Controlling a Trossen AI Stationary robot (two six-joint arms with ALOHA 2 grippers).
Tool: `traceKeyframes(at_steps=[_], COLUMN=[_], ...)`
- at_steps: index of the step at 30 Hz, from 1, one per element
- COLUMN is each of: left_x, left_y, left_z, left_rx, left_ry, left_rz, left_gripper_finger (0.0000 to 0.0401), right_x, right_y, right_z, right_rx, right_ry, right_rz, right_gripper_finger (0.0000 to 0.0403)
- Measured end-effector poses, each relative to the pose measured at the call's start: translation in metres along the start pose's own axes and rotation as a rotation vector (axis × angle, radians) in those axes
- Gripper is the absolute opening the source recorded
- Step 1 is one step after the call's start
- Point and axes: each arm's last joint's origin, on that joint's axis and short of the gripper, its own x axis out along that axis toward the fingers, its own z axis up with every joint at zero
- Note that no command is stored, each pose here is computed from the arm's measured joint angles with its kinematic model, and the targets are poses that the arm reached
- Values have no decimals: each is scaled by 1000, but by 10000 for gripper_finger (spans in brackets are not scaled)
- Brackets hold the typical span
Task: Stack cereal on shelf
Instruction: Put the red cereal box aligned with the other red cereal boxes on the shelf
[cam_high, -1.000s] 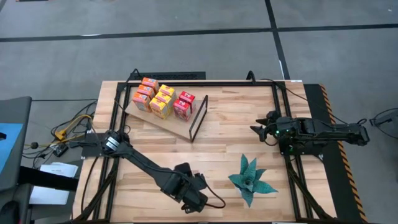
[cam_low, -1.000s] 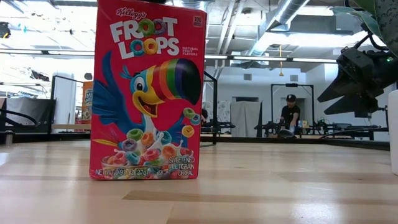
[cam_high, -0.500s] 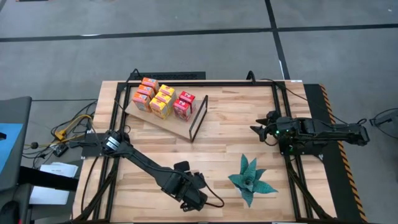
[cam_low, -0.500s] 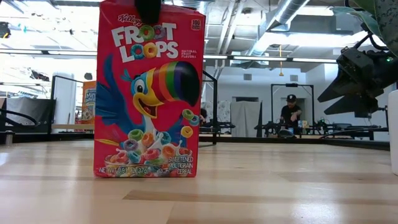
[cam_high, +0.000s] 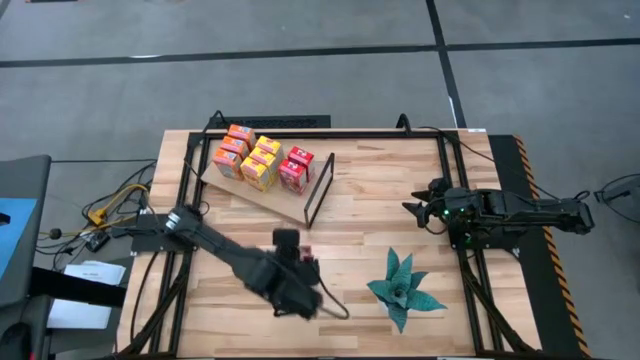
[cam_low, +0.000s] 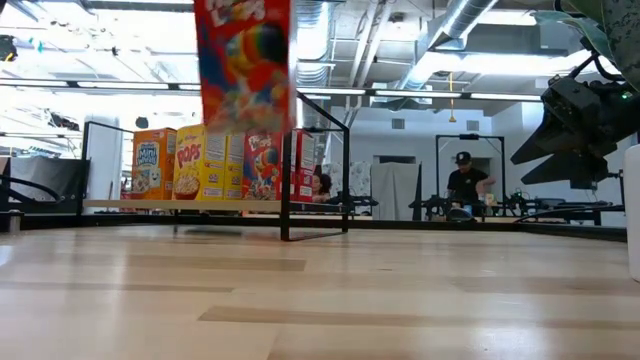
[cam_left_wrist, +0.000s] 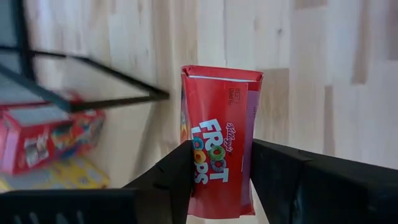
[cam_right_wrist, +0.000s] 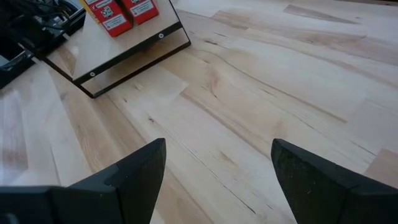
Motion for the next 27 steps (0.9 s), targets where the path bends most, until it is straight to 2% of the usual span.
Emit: traceKeyframes(at_steps=[3, 7, 11, 14, 18, 23, 27], left_x=[-10, -27, -35, -29, -10, 8, 23], left_y=[33, 79, 113, 133, 155, 181, 204], left_z=[-7, -27, -48, -61, -72, -69, -74], left_rx=[1, -8, 16, 95, 174, 269, 345], left_ry=[9, 2, -15, 13, 30, -48, -44], left_rz=[-58, -64, -52, -57, -139, -152, -207], left_gripper_finger=[130, 130, 130, 130, 130, 130, 130], right_x=[0, 0, 0, 0, 0, 0, 0], right_y=[0, 0, 0, 0, 0, -1, -1], right_z=[0, 0, 0, 0, 0, 1, 1], right_rx=[0, 0, 0, -2, -2, 2, 2], right_ry=[0, -1, -2, -5, -5, -12, -25], right_rz=[0, -2, -3, -7, -8, -15, -33], right_gripper_finger=[317, 317, 317, 317, 317, 317, 317])
